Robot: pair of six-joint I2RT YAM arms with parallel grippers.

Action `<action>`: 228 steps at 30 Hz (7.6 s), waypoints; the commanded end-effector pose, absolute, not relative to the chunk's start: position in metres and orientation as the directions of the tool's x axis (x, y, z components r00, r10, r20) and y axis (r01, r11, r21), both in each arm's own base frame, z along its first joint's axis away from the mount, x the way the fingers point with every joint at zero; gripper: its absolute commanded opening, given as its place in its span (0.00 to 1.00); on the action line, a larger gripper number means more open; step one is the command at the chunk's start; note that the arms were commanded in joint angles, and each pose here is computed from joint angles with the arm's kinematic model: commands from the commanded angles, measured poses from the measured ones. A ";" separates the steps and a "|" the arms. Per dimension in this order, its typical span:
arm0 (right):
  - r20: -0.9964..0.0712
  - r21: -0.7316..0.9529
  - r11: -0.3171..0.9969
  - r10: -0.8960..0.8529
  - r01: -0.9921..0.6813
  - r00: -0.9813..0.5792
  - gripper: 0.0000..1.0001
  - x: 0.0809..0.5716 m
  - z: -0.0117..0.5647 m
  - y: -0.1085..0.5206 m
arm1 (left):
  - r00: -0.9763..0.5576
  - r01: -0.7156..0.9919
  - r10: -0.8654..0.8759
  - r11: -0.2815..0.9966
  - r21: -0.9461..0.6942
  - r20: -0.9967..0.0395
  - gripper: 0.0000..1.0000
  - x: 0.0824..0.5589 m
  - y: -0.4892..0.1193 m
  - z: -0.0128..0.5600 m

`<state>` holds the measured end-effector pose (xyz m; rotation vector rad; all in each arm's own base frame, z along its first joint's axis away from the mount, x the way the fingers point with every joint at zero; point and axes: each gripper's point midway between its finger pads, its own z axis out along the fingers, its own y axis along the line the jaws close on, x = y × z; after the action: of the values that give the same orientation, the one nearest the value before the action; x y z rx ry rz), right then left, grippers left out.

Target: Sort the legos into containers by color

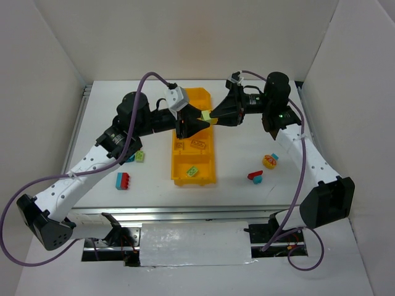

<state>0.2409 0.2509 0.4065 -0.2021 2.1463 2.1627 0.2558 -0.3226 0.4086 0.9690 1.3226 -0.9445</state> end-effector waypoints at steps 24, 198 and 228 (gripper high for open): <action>-0.224 0.661 0.745 0.313 0.092 -0.923 0.01 0.362 0.171 0.210 | -0.174 0.743 -0.042 0.650 -0.159 -0.984 0.00 0.316 -0.262 0.377; -0.461 0.526 0.845 0.381 0.100 -0.802 1.00 0.326 0.263 0.125 | -0.884 -0.272 -0.227 0.961 0.055 -0.408 0.84 0.354 -0.057 0.039; -0.440 0.559 0.824 0.389 0.092 -0.810 1.00 0.335 0.263 0.134 | -0.897 -0.223 -0.196 0.975 0.023 -0.395 0.82 0.359 -0.069 0.040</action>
<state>0.3253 0.1314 0.2434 0.3792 2.5108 0.6836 0.3610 -0.0675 0.0460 -0.3114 2.7060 0.0913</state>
